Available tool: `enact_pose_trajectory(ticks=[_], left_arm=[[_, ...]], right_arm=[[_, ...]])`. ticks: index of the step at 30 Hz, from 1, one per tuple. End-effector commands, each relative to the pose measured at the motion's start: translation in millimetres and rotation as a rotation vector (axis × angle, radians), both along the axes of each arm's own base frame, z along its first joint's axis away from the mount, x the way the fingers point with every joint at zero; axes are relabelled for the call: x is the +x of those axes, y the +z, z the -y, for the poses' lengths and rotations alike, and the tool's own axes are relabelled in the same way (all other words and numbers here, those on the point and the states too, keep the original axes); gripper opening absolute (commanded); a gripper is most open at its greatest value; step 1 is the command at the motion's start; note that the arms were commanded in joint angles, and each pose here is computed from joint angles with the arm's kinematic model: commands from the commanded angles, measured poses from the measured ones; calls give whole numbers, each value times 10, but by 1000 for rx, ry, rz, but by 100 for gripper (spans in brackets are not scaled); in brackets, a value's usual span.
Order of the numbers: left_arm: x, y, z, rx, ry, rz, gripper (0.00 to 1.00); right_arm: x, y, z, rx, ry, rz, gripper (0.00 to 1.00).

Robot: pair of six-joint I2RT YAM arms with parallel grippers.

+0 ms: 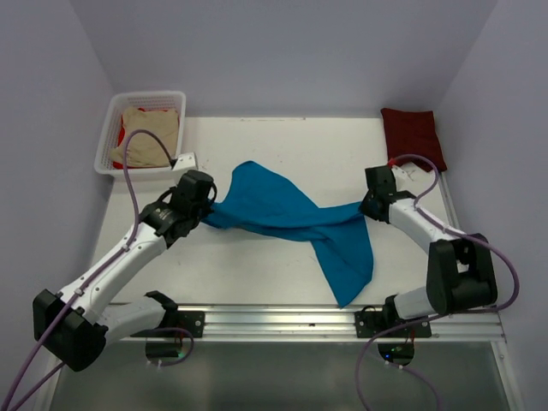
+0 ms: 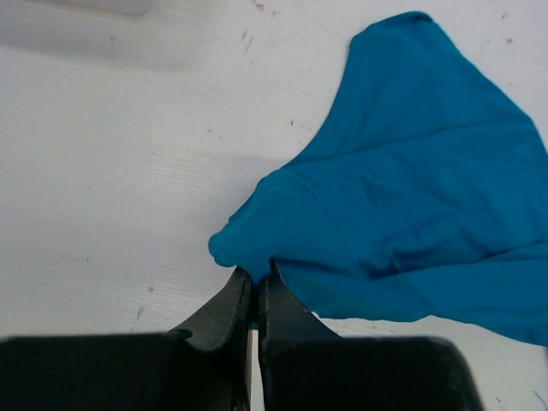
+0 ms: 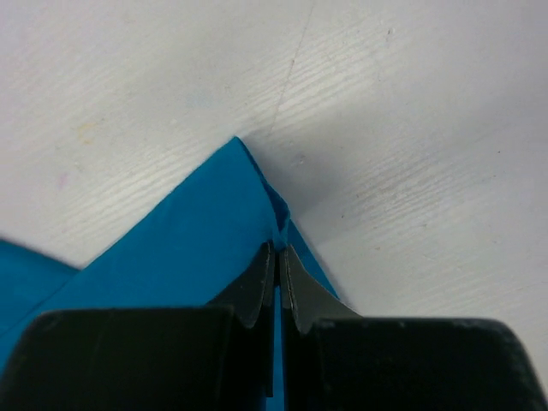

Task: Fold and stack the t-shirts
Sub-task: Flatten the tshirt out

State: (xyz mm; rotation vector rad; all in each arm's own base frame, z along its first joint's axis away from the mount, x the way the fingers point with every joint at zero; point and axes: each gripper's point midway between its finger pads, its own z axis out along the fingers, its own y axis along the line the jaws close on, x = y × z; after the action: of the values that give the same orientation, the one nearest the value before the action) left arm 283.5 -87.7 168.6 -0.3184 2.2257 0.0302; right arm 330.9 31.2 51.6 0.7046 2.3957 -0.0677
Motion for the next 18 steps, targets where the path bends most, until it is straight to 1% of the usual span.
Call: enact_pose_trajectory(ticks=[1,5,8,10,12,13,15,16,18], left_arm=[[152,617,39,-74,-3,175,0],[142,869,-44,-73,23,236,0],[131,1021,-81,-80,29,281,0],[115,1178,-108,-90,31,324,0],[106,1345,-138,-79,13,373,0],[84,1559,-157,-79,-8,437,0],[42,1818,-159,-83,-48,515,0],[-25,2097,-198,-80,-73,597,0],[-123,2382,-218,-90,-107,680,0]], right_arm=[[137,542,-35,17,46,132,0],[115,1019,-94,47,97,249,0],[92,1256,-115,53,125,296,0],[70,1487,-202,79,186,360,0],[49,1809,-269,93,249,476,0],[33,1930,-305,100,278,520,0],[-8,2225,-299,77,311,614,0],[-76,2514,-283,67,321,693,0],[-191,2834,-265,43,347,775,0]])
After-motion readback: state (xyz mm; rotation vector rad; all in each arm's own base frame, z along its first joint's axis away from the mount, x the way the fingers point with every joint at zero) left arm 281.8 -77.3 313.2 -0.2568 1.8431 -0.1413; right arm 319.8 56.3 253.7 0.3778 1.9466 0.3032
